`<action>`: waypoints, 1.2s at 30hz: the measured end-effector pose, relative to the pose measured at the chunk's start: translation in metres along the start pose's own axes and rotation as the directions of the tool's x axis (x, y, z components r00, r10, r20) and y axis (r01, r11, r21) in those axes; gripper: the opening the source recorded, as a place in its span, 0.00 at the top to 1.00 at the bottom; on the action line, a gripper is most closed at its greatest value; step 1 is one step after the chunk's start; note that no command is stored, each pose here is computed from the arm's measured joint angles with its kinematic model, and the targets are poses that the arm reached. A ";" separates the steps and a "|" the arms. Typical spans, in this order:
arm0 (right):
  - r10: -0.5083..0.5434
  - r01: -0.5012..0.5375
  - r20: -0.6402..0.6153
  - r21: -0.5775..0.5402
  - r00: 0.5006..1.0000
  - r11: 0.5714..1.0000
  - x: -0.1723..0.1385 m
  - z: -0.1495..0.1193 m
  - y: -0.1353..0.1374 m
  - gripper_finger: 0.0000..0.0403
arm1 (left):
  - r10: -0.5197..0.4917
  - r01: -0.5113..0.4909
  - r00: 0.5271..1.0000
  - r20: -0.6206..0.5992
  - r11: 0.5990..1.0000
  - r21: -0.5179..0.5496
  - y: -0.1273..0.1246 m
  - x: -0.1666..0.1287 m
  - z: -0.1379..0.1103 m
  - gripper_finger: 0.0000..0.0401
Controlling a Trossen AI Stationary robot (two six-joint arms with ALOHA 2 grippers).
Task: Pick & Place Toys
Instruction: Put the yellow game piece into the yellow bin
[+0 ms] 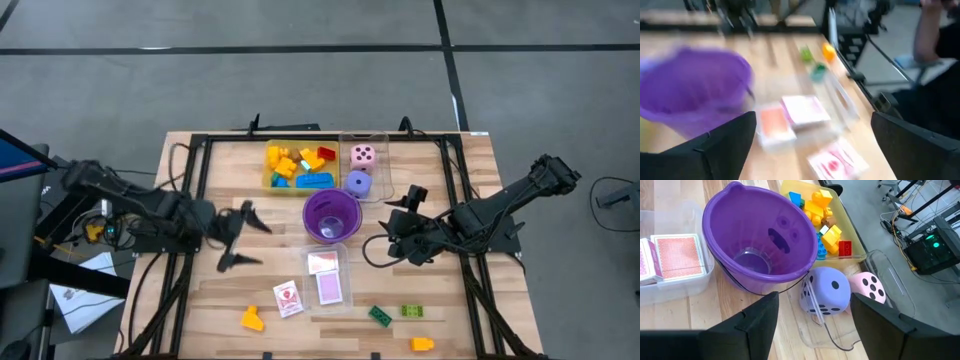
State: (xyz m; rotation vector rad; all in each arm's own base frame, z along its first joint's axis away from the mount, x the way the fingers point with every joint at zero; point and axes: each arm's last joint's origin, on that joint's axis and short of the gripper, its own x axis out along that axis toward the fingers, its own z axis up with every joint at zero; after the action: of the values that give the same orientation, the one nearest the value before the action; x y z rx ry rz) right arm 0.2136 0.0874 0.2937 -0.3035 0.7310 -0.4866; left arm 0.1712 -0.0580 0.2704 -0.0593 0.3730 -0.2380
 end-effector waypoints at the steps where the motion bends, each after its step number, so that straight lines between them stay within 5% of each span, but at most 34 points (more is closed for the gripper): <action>1: 0.000 0.000 0.000 0.000 1.000 1.000 0.000 0.000 0.000 0.40 | -0.018 0.018 0.999 -0.035 1.000 -0.020 -0.006 0.003 -0.004 0.03; 7: 0.000 0.000 0.000 0.006 1.000 1.000 0.000 0.000 0.000 0.40 | -0.076 0.056 0.986 -0.145 0.989 -0.139 -0.045 0.013 -0.023 0.02; 15: 0.000 0.000 0.000 0.014 1.000 1.000 0.000 0.000 0.000 0.40 | -0.045 -0.012 0.959 -0.280 0.980 -0.198 -0.088 0.029 -0.057 0.00; 36: 0.003 -0.003 -0.001 0.023 1.000 1.000 0.000 0.000 0.000 0.40 | -0.031 -0.051 0.913 -0.406 0.981 -0.189 -0.135 0.073 -0.125 0.10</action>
State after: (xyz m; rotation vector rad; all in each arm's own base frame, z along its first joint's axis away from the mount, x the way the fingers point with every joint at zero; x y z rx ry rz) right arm 0.2136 0.0874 0.2937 -0.2802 0.7264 -0.4920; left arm 0.1620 -0.2084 0.1421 -0.2045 0.8148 -0.2017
